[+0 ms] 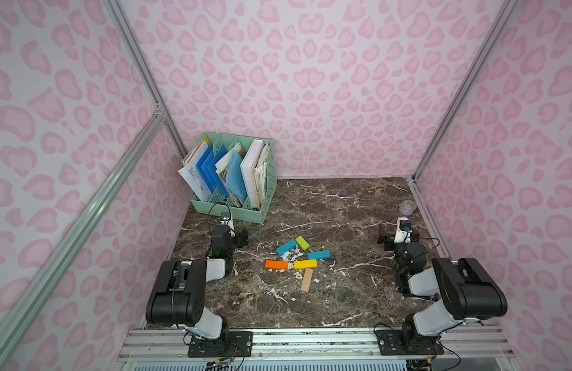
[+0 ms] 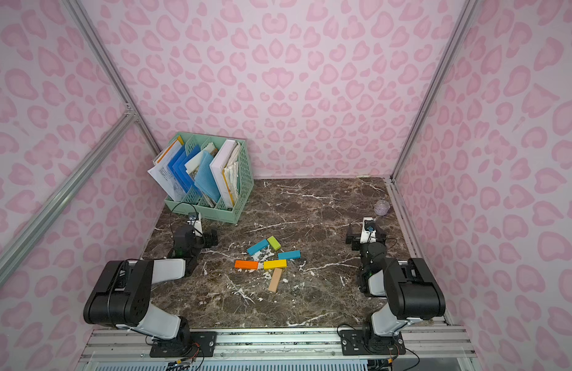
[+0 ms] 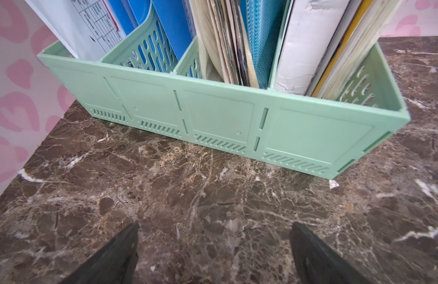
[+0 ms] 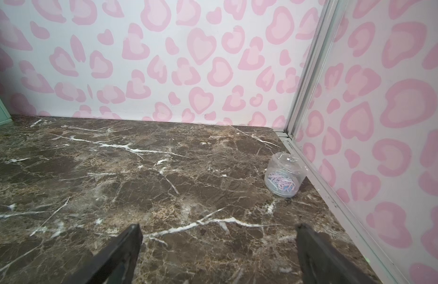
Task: Assemble a giraffe with building blocks
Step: Pick up the building block from the center of the board.
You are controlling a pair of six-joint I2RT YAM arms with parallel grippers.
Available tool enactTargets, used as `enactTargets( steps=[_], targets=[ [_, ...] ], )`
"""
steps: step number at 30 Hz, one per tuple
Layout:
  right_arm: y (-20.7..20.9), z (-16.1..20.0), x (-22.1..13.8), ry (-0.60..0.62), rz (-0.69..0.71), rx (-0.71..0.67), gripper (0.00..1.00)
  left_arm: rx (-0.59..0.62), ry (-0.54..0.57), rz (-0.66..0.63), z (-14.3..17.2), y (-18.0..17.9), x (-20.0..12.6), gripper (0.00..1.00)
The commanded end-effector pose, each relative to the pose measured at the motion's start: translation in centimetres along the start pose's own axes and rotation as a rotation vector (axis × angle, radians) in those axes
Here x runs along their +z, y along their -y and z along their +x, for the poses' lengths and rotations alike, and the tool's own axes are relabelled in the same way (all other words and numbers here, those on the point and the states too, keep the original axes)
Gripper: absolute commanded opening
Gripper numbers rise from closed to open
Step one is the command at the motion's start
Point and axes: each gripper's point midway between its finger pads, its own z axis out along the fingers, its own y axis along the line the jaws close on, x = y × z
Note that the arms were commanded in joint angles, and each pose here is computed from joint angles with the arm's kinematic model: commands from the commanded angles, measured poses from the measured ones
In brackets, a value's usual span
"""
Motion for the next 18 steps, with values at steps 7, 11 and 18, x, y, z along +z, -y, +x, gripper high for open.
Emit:
enactTargets(
  steps=[7, 11, 18],
  targets=[
    [0.3, -0.25, -0.02, 0.009, 0.017, 0.008, 1.0, -0.006, 0.02, -0.001, -0.54, -0.03, 0.04, 0.99],
    [0.3, -0.23, 0.0, 0.008, 0.017, 0.007, 1.0, -0.007, 0.023, -0.001, -0.62, -0.03, -0.01, 0.99],
    [0.46, -0.2, 0.14, 0.004, 0.021, 0.015, 1.0, -0.011, 0.026, -0.002, -0.65, -0.15, -0.08, 0.99]
  ],
)
